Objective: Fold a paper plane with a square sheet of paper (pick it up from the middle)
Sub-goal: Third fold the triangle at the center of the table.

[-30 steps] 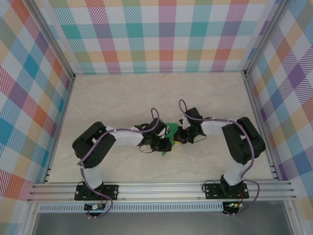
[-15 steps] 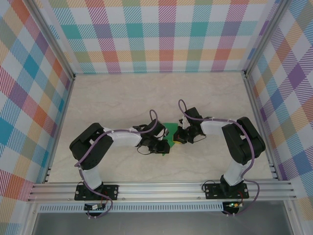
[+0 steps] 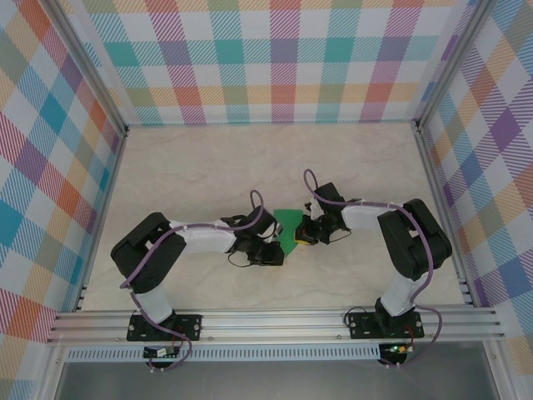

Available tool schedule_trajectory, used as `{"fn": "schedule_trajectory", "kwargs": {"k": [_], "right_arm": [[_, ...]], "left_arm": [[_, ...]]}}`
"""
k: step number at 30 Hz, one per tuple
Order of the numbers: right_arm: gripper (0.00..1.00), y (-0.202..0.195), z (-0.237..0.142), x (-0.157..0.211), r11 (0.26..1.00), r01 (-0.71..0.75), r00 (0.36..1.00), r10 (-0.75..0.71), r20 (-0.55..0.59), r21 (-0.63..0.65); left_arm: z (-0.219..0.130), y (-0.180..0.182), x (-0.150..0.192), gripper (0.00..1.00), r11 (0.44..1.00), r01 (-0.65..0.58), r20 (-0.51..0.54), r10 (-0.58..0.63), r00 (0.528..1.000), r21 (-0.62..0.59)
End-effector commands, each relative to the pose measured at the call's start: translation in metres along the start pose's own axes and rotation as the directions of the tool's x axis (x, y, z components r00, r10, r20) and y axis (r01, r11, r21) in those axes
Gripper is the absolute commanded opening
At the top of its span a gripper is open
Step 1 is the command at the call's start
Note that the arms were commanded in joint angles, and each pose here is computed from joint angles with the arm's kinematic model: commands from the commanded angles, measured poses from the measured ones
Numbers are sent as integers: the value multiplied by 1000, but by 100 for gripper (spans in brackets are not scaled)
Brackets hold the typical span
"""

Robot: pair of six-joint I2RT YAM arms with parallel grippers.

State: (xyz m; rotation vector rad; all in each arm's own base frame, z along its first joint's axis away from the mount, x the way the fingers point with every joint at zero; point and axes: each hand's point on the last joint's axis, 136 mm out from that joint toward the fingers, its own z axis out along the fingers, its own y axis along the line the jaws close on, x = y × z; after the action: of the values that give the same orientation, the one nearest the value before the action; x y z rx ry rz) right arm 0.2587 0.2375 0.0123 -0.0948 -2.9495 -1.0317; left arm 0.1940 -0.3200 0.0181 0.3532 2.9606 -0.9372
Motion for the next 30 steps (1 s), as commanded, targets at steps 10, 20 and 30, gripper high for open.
{"fn": "schedule_trajectory", "kwargs": {"k": [10, 20, 30], "right_arm": [[5, -57, 15, 19, 976, -64, 997, 74, -38, 206], [5, -53, 14, 16, 978, -70, 997, 77, -30, 196], [7, -30, 4, 7, 990, -43, 999, 45, -16, 134]], "left_arm": [[-39, -18, 5, 18, 1000, -11, -3, 11, 1000, 22], [-20, -31, -45, 18, 1000, 4, 95, -6, 995, 22], [7, 27, -19, 13, 983, 65, 16, -63, 998, -172]]}}
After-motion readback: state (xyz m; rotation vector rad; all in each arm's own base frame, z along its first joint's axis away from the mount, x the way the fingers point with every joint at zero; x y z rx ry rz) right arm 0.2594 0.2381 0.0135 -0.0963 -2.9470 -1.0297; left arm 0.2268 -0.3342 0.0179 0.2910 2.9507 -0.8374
